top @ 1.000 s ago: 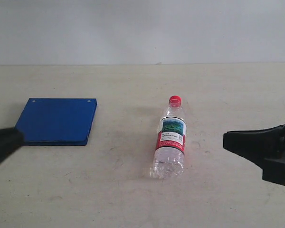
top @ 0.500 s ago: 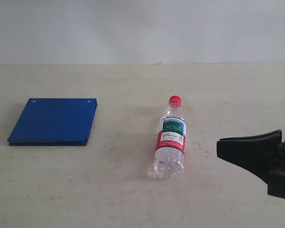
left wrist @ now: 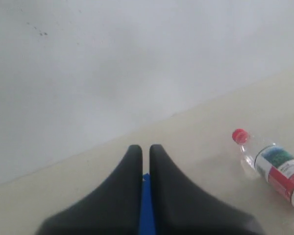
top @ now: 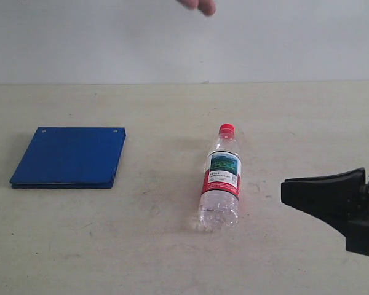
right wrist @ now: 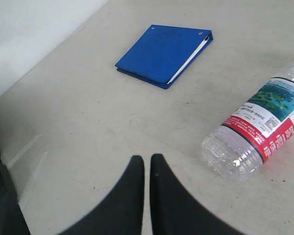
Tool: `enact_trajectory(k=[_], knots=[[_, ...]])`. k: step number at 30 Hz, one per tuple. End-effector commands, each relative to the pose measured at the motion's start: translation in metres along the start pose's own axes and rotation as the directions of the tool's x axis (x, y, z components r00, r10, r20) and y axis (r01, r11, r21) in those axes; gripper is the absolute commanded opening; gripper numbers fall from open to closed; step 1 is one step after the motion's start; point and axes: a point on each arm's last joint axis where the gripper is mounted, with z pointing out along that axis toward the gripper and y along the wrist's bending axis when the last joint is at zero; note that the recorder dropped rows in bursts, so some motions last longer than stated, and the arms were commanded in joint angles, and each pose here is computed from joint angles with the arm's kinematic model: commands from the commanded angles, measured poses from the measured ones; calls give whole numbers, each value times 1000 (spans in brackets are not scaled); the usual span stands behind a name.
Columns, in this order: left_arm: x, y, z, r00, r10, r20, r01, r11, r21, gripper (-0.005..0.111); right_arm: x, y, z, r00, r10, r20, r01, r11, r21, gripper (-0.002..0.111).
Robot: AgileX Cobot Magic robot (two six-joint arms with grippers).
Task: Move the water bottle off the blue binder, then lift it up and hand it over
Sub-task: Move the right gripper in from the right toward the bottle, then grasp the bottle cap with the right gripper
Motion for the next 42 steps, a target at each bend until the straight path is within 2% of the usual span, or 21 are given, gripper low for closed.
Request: enact_trajectory(k=[1,5,10,14,18,21,26,28,30,33,35,42], knots=[[-8,6,-14,995,-43,90,46,998,-30,4,-4,-2,0,999,14,34,-15,1000,17,0],[-10,15,-23,990,-47,133,63,991,-120,4,-5,-2,0,999,15,35,-16,1000,17,0],[-9,24,-27,991,-40,127,68,971,-229,4,-5,-2,0,999,15,35,-16,1000,17,0],[-8,28,-28,992,-36,119,69,956,-285,4,-4,-2,0,999,14,33,-15,1000,17,0],[-8,29,-28,992,-36,118,69,953,-296,4,-4,-3,0,999,-23,32,23,999,27,0],[-8,29,-28,992,-36,118,70,952,-298,4,-5,-7,0,997,-69,31,67,995,76,0],[-8,29,-28,992,-36,118,70,951,-300,4,-13,-23,-2,990,-94,102,67,968,241,1],[-8,29,-28,992,-36,118,70,951,-300,4,-21,-30,-1,990,-103,93,73,956,283,5],[-8,29,-28,992,-36,118,70,951,-300,4,-31,-39,5,994,-44,99,15,959,282,17],[-8,29,-28,992,-36,118,70,951,-300,4,-46,-57,21,996,26,86,-47,967,250,41],[-8,29,-28,992,-36,118,70,951,-300,4,-55,-73,32,989,116,87,-134,960,246,53],[-8,29,-28,992,-36,118,70,951,-300,4,-70,-117,71,961,273,55,-278,945,172,55]])
